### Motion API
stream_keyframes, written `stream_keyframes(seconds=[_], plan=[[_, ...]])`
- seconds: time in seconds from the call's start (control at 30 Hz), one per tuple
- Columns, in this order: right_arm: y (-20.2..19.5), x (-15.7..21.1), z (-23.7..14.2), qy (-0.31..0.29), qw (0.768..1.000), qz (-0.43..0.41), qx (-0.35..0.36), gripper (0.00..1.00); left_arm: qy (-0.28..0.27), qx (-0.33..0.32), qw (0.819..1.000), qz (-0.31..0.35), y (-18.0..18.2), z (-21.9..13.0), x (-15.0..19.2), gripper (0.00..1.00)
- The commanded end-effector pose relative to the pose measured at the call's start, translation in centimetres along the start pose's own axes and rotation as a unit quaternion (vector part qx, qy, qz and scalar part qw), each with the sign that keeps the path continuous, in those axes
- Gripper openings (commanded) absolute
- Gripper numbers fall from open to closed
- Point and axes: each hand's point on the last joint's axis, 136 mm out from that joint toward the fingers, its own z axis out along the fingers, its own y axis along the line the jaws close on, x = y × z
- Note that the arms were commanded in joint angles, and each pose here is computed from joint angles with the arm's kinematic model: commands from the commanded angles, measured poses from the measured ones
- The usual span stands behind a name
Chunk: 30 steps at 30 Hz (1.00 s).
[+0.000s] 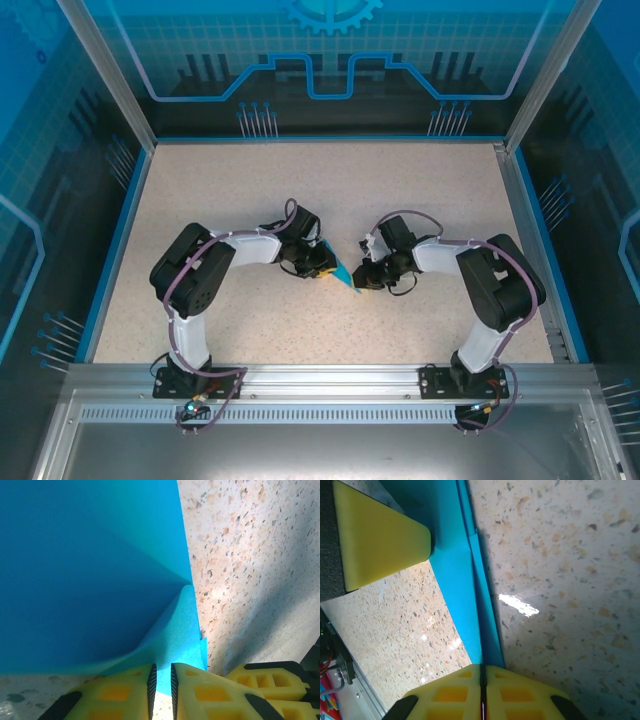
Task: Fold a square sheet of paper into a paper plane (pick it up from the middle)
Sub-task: Fold the wing for the fifth time at the center of the table.
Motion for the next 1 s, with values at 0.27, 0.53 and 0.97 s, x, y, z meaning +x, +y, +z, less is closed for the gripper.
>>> stream_keyframes(seconds=[0.27,0.53,0.97], plan=[[-1.9,1.2,-1.3,0.013,0.999,0.024,0.027,0.13,0.002,-0.062,0.998,-0.013,3.2,1.0,0.0,0.20],[-3.1,1.7,-1.0,0.020,0.998,0.042,0.046,0.11,0.004,-0.066,0.998,-0.013,3.2,1.0,0.0,0.20],[0.0,-0.3,-3.7,-0.035,0.998,-0.005,0.056,0.15,0.007,-0.066,0.998,-0.015,3.2,1.1,0.1,0.20]])
